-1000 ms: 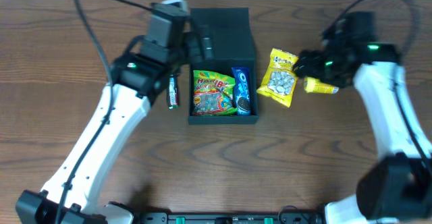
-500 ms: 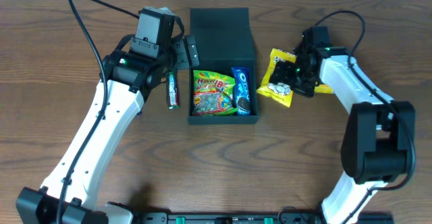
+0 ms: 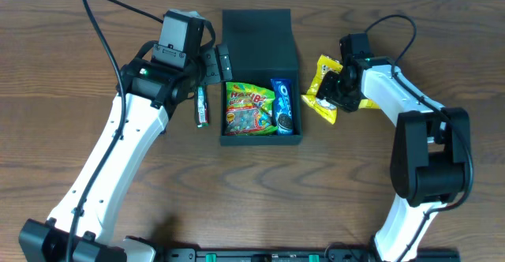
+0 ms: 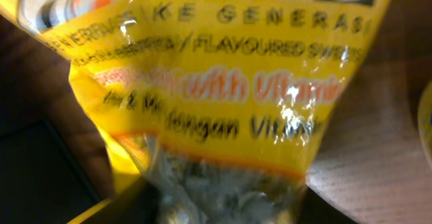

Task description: Pack container

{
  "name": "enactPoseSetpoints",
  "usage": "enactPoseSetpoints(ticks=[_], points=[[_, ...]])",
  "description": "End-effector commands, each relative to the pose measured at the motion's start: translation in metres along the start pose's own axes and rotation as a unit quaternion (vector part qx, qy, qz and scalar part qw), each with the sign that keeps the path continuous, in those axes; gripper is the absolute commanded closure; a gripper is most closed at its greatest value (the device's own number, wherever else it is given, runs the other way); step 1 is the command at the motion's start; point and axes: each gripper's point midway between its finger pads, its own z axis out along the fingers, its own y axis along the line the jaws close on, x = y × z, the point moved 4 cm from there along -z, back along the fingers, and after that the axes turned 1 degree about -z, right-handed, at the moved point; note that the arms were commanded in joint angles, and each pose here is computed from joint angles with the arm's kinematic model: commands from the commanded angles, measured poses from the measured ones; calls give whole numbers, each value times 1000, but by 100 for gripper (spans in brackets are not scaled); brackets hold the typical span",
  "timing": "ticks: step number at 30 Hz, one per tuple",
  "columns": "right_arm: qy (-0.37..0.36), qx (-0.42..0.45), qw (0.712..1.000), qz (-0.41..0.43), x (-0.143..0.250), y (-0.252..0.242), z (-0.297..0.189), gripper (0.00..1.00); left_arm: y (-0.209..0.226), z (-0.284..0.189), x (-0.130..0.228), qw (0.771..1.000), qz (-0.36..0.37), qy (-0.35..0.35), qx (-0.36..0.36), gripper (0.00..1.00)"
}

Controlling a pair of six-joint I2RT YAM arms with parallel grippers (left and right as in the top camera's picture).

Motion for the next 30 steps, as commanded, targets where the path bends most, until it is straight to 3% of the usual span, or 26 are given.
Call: enactPoseSetpoints(ticks=[1, 9, 12, 16, 17, 18, 19, 20, 30], points=[[12, 13, 1000, 4, 0, 1, 5, 61, 4, 2, 0, 1000, 10, 0, -10, 4], [-7, 0, 998, -62, -35, 40, -75, 69, 11, 1, -3, 999, 24, -12, -35, 4], [-24, -10, 995, -95, -42, 58, -105, 77, 18, -1, -7, 998, 19, -21, -50, 5], [-36, -19, 992, -117, -44, 72, -127, 77, 30, -11, -14, 998, 5, -32, -55, 5], [-36, -19, 992, -118, -43, 74, -127, 75, 32, -13, -15, 998, 2, -34, -56, 5], [-33, -15, 992, -118, -41, 72, -127, 65, 34, -17, -15, 998, 0, -35, -57, 5], [-28, -9, 993, -117, -40, 70, -126, 46, 36, -19, -16, 998, -2, -37, -58, 5], [-20, -1, 993, -116, -36, 66, -123, 37, 37, -23, -16, 998, -3, -39, -58, 5], [42, 61, 993, -94, 0, 23, -48, 21, 37, -30, -17, 997, -3, -45, -57, 5]])
